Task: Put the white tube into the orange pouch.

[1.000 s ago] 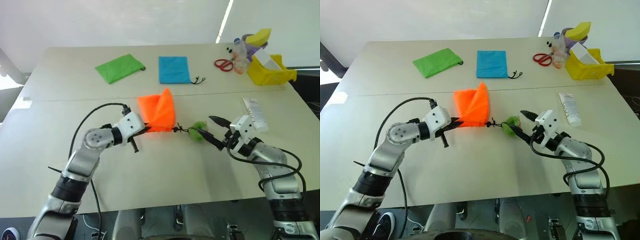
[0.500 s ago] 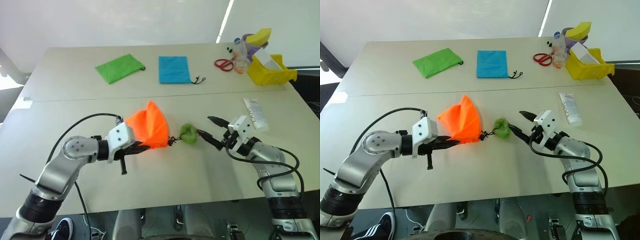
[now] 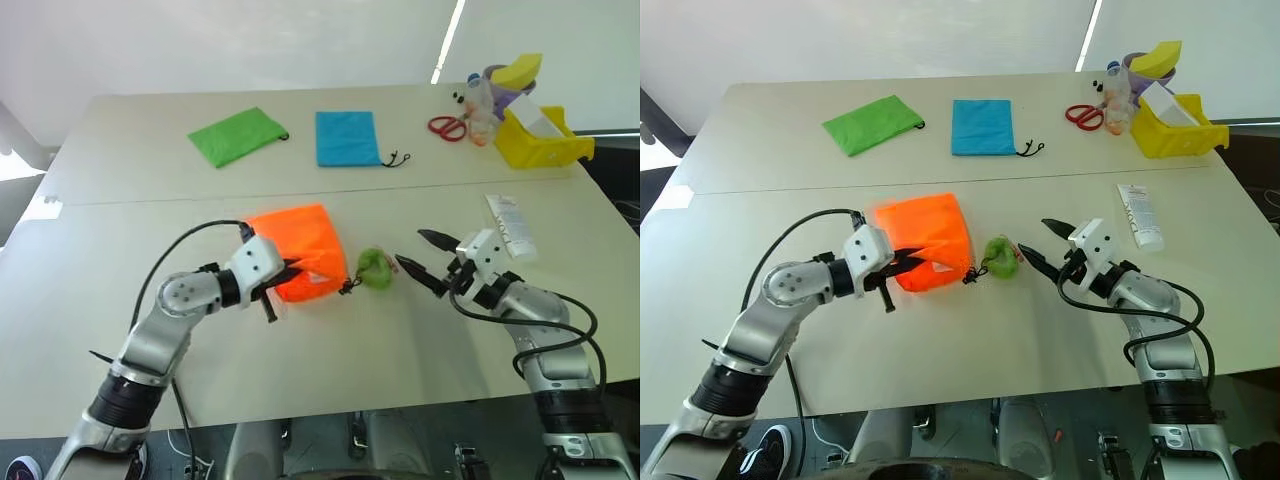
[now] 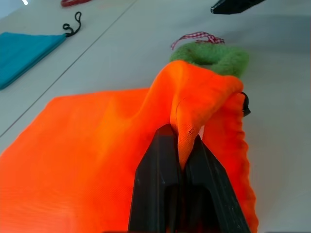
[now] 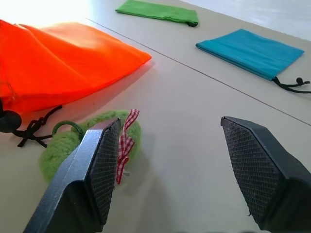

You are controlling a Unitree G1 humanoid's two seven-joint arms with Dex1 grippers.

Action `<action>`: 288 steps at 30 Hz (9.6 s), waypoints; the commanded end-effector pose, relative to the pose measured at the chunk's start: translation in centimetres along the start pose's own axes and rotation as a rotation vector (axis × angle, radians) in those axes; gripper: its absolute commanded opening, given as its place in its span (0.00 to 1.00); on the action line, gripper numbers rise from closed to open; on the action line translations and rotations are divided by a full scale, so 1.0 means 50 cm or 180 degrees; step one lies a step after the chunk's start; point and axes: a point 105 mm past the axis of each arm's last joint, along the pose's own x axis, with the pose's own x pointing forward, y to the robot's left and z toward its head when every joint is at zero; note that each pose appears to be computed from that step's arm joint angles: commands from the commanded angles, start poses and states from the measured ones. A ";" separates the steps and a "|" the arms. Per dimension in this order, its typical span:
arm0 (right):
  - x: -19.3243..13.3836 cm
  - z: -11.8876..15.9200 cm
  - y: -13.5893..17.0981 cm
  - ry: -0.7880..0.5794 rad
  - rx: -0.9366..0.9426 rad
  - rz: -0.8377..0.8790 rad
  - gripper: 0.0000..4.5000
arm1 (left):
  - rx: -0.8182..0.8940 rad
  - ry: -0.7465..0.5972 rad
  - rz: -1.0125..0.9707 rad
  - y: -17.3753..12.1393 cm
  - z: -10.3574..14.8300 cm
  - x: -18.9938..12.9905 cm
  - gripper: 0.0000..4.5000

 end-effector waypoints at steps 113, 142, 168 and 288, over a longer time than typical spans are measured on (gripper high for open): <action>0.111 0.093 0.223 0.0841 0.1027 0.0805 0.40 | -0.0110 -0.0014 0.0024 -0.007 0.013 -0.019 0.00; 0.229 0.060 0.244 0.1143 0.0508 0.0710 0.40 | -0.0111 -0.0174 0.0098 -0.001 0.033 -0.001 0.00; 0.238 0.075 0.267 0.0992 0.0636 0.0931 0.40 | -0.0076 -0.0125 0.0111 -0.003 0.027 -0.002 0.00; 0.041 -0.046 -0.031 0.1470 0.0017 -0.0046 0.00 | 0.1364 0.0281 -0.2087 0.026 0.045 0.193 0.76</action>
